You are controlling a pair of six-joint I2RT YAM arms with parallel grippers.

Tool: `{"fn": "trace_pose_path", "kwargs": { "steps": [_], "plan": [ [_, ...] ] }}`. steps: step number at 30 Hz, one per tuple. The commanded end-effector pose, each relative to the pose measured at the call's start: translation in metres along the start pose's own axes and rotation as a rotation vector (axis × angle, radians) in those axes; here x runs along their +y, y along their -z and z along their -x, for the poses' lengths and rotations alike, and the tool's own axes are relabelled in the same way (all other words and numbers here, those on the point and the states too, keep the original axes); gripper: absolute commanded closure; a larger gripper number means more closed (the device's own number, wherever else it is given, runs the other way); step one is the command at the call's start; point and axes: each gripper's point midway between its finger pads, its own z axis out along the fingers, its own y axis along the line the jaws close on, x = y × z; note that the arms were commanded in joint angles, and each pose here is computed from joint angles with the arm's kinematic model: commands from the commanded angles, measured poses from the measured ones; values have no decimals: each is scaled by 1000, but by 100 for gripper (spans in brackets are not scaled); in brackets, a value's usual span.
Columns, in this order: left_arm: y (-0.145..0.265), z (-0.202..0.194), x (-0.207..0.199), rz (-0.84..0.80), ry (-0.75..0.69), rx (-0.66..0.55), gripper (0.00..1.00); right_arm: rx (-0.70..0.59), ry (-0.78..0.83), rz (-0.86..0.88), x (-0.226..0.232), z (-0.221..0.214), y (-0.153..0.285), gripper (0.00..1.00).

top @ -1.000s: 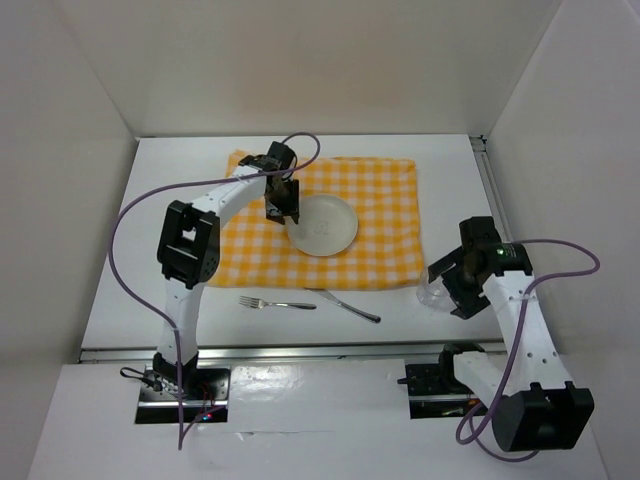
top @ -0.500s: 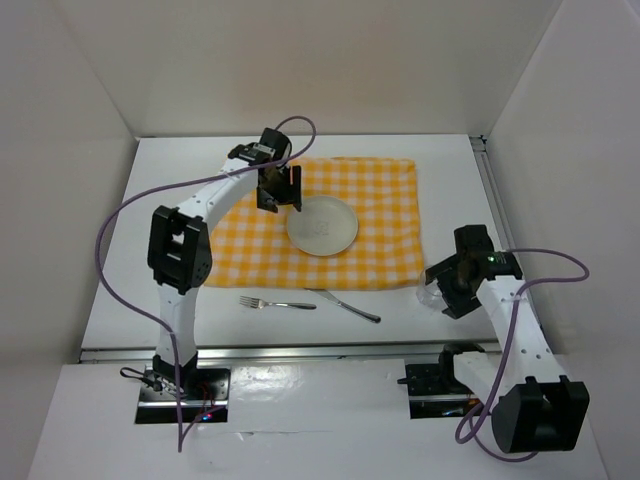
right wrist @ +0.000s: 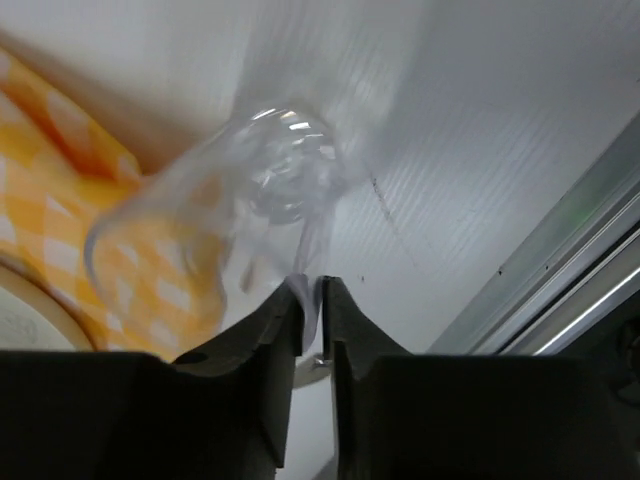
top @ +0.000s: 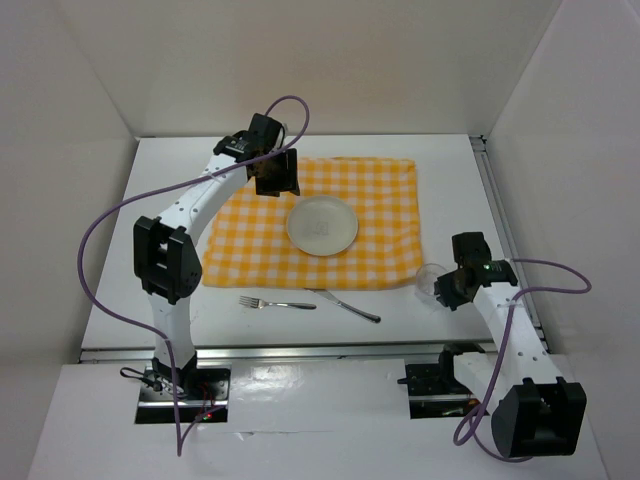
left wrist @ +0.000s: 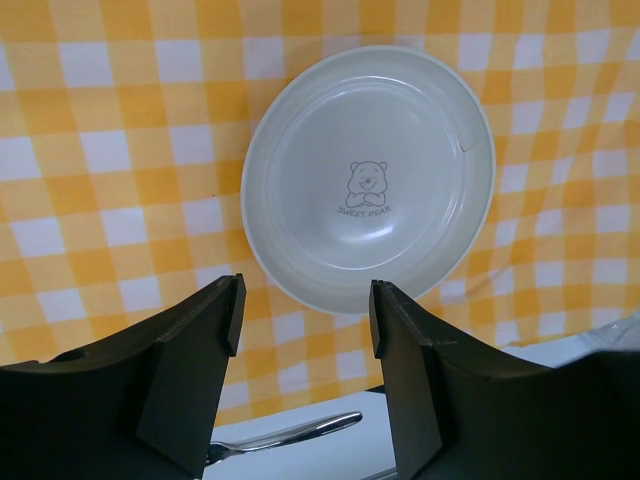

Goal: Set the dinner table for one person

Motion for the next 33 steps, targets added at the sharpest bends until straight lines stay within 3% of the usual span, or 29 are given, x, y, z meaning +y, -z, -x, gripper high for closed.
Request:
{"fn": "trace_pose_path", "kwargs": {
  "steps": [1,2,3,8,12,14,15,17,18,19,21,25,26,33],
  "plan": [
    [14,7,-6,-29,0,-29,31,-107,-77,-1,4,21,3,80],
    [14,7,-6,-29,0,-29,31,-133,-81,11,10,29,12,94],
    [14,7,-6,-29,0,-29,31,-159,-86,23,10,34,22,99],
    [20,10,-12,-53,7,-38,32,-336,-26,180,48,78,72,100],
    [24,5,-8,-41,19,-33,32,-423,90,360,123,109,107,100],
    [21,-3,-1,-16,30,-19,33,-349,282,390,160,100,89,100],
    [25,-1,4,-2,38,-30,33,-340,345,474,190,101,101,100],
    [25,-6,9,17,48,-26,33,-207,477,484,233,86,67,100],
    [31,-3,9,21,58,-45,33,-220,513,560,269,92,87,100],
    [32,-8,15,46,59,-33,33,-139,540,449,273,81,46,100],
    [36,-13,24,74,76,-37,33,-179,594,475,308,86,49,100],
    [41,-26,39,107,95,-35,33,-133,627,475,341,83,15,100],
    [42,-27,39,105,95,-40,34,-100,634,431,340,78,-8,100],
    [39,-38,55,137,122,-21,37,-56,641,388,345,66,-53,100]
  ]
}}
